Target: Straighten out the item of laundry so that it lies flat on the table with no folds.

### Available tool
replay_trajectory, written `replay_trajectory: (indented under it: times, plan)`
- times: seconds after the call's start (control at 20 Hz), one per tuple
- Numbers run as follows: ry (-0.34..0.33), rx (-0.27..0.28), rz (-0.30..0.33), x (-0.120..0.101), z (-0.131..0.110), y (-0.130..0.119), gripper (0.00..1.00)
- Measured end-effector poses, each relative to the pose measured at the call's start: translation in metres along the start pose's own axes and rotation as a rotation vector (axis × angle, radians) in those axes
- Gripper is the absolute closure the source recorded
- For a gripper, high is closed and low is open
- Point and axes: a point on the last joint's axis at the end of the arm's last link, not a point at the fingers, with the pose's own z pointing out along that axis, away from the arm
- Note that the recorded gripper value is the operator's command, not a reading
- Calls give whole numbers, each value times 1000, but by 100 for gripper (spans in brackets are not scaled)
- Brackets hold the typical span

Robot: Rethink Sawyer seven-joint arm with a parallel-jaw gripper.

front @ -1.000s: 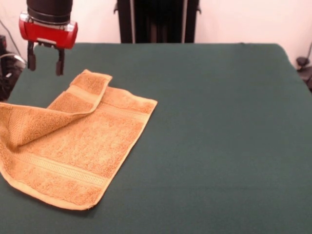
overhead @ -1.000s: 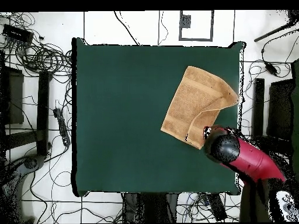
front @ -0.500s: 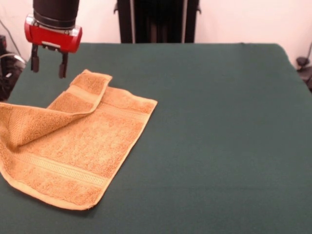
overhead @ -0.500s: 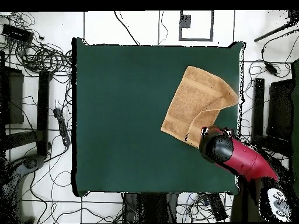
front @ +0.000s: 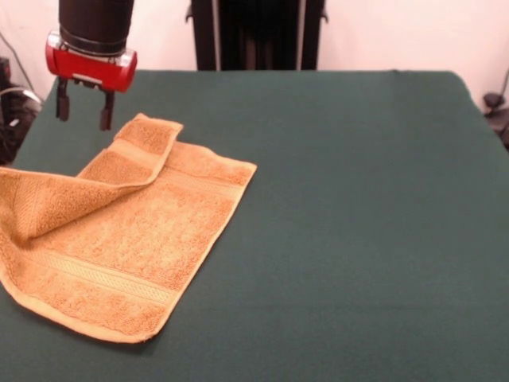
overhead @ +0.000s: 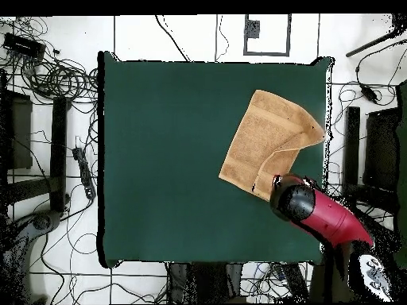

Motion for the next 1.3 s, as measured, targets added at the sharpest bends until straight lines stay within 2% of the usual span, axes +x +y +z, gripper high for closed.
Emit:
replay_trajectory:
  times: [1.3]
  plan:
    - [-18, -15, 81, -15, -7, -1, 0]
